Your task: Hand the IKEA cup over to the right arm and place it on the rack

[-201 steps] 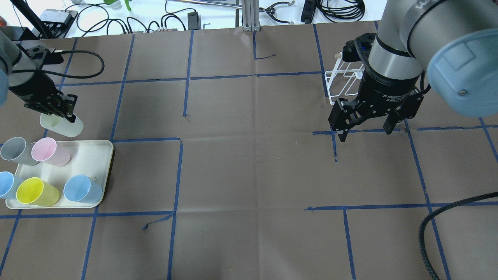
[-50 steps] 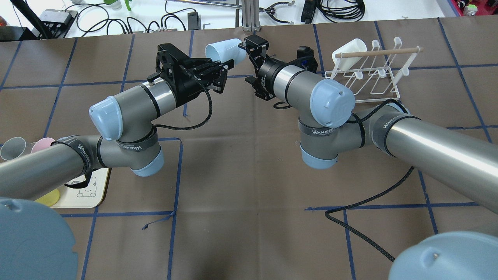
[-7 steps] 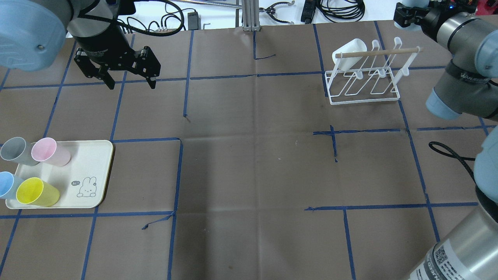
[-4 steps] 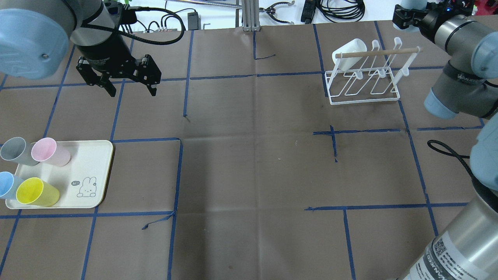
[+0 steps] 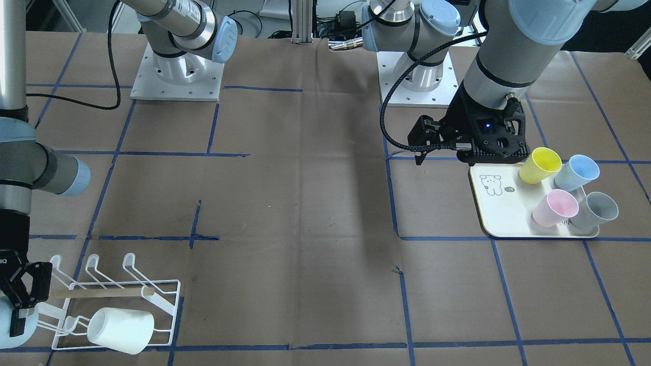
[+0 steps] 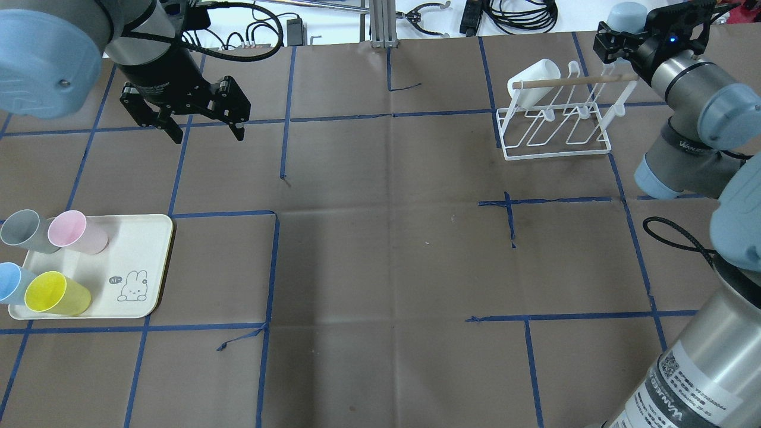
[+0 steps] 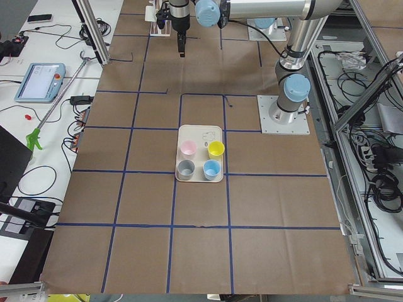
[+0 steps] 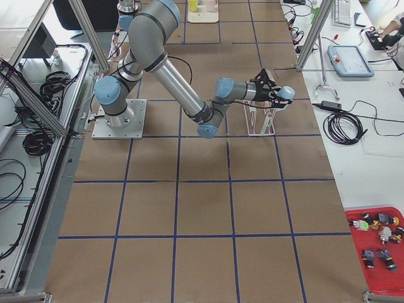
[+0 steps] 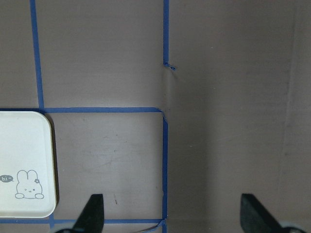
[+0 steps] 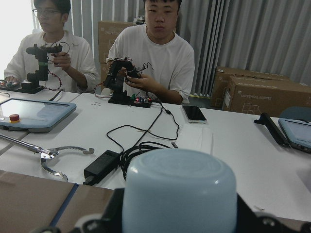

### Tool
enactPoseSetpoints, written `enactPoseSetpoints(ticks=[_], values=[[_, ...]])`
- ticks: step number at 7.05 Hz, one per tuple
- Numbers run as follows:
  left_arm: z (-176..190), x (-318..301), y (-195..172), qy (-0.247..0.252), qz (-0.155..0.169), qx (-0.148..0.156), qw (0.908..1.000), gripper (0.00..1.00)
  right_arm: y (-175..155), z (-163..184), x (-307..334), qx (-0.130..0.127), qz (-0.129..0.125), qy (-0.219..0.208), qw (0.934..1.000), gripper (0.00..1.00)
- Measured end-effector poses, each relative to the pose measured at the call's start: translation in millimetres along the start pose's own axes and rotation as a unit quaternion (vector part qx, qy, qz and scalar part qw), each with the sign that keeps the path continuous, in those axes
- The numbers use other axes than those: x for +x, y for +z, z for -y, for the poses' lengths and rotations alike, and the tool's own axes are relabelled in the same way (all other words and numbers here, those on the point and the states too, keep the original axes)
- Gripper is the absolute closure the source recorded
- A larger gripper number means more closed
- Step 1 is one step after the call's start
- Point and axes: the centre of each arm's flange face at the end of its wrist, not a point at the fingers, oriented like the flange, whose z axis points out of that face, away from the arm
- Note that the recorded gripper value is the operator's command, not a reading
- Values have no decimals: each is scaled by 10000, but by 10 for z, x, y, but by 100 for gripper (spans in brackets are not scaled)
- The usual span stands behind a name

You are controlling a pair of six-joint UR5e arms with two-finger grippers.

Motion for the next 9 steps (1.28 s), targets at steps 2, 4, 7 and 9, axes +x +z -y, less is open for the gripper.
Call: enactPoseSetpoints(ticks=[2,4,7,9], values=[[19,-7,-28,17,9,85,10000,1,50,-105,25,-62,0,42,10000,62],[23,-8,-26,14,6,106,9999,1,95,-193,27,-123,14,77,9999,62],[32,-8,15,3,7,191,9998,1,136,-342,5,-249,49,162,9995,7],[44,-10,-12,-4,18,232,9997,0,124,-350,-14,-305,66,313,9990,0]])
